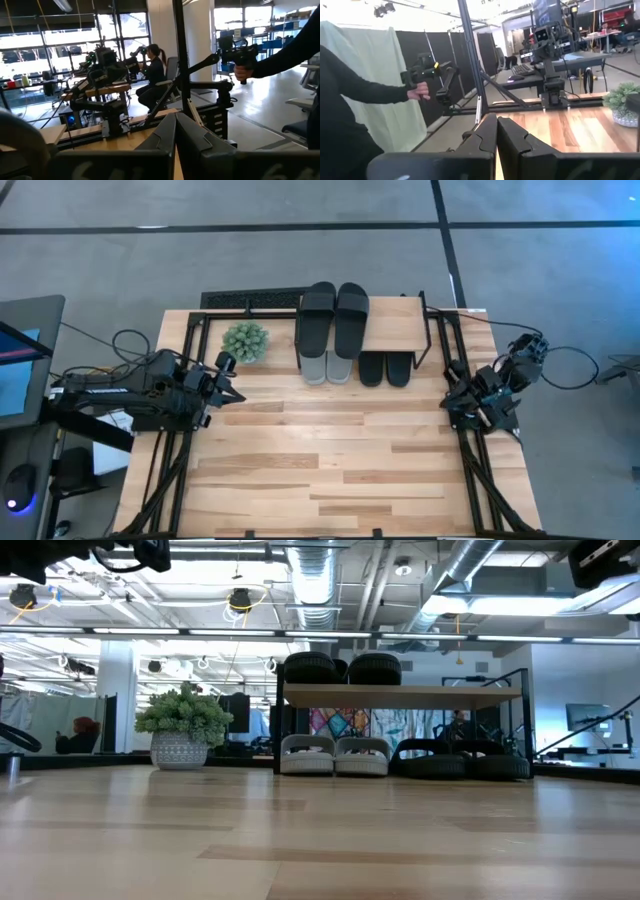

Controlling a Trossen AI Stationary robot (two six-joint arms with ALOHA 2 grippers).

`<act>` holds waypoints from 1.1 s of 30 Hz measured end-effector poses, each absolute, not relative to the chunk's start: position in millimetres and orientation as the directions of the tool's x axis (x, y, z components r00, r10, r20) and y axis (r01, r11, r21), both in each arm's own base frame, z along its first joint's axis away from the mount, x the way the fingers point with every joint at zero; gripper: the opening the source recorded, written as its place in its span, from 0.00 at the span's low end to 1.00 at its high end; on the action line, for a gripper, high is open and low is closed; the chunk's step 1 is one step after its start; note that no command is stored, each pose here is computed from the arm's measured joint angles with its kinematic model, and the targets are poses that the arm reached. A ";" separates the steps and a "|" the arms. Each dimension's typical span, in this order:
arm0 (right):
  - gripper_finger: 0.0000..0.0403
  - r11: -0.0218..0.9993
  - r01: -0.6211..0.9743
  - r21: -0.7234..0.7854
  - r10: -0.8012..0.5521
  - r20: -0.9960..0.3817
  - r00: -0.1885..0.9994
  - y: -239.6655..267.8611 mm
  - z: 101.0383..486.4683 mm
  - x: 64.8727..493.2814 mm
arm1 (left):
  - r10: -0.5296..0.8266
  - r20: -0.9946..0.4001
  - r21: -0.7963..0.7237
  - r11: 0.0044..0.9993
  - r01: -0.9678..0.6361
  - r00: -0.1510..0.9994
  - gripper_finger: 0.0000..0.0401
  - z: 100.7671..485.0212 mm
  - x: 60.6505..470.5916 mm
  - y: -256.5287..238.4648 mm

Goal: Pick and place slides into the shelf
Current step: Return to home position

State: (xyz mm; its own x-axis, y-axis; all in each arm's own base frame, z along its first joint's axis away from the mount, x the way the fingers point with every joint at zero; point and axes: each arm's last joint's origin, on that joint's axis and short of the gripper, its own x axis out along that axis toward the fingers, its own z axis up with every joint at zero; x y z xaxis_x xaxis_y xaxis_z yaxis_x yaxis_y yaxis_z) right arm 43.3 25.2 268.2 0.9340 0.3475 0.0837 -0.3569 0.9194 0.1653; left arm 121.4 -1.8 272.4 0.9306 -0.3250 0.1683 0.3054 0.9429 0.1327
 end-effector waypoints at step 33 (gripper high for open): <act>0.00 0.948 -0.289 0.133 0.280 0.082 0.956 15.6 246.1 64.3 | -0.321 0.149 0.144 0.943 0.301 0.935 0.00 270.3 124.7 -1.4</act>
